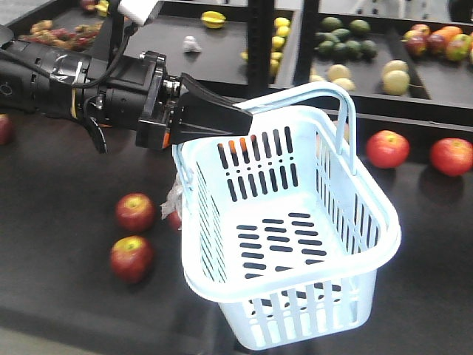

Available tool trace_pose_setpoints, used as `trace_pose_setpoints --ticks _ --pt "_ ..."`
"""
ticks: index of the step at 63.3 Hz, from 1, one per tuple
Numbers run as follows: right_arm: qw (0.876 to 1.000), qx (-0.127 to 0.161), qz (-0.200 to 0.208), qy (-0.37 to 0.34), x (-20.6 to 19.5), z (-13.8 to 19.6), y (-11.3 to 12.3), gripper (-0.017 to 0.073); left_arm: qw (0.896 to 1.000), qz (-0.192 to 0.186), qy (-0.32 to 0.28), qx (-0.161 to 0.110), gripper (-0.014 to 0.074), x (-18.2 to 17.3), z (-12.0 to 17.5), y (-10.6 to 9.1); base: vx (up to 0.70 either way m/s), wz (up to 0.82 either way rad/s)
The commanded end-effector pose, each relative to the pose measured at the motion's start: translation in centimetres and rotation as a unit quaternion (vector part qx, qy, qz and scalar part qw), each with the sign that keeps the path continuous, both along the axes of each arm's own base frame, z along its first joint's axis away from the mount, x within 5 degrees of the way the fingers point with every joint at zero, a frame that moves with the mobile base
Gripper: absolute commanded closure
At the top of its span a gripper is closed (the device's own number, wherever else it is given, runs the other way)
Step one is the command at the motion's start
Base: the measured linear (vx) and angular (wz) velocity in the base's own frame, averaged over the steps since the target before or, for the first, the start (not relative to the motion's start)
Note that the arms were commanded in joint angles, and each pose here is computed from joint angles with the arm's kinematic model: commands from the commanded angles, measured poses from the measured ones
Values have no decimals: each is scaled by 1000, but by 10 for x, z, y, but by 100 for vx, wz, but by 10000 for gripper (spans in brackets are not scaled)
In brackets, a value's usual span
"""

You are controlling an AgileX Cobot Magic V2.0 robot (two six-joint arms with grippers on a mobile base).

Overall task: Pick three apples into basket with both arms
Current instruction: 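Turn the base away from the table holding the basket aloft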

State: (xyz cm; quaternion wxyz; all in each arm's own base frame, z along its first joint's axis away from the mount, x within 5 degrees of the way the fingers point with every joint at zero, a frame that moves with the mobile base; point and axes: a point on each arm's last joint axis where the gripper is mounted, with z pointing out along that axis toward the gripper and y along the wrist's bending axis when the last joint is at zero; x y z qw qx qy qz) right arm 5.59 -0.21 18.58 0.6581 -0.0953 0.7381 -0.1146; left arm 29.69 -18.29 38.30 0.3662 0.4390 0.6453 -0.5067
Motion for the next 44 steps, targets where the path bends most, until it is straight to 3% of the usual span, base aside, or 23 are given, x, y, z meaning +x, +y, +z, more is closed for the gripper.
trace_pose_setpoints --ticks 1,44 --pt "999 -8 -5 -37 1 6 -1 563 998 -60 -27 10 602 -23 20 5 -13 50" --pt "999 -8 -5 -37 1 6 -1 563 998 -60 -27 10 602 -23 20 5 -14 55"
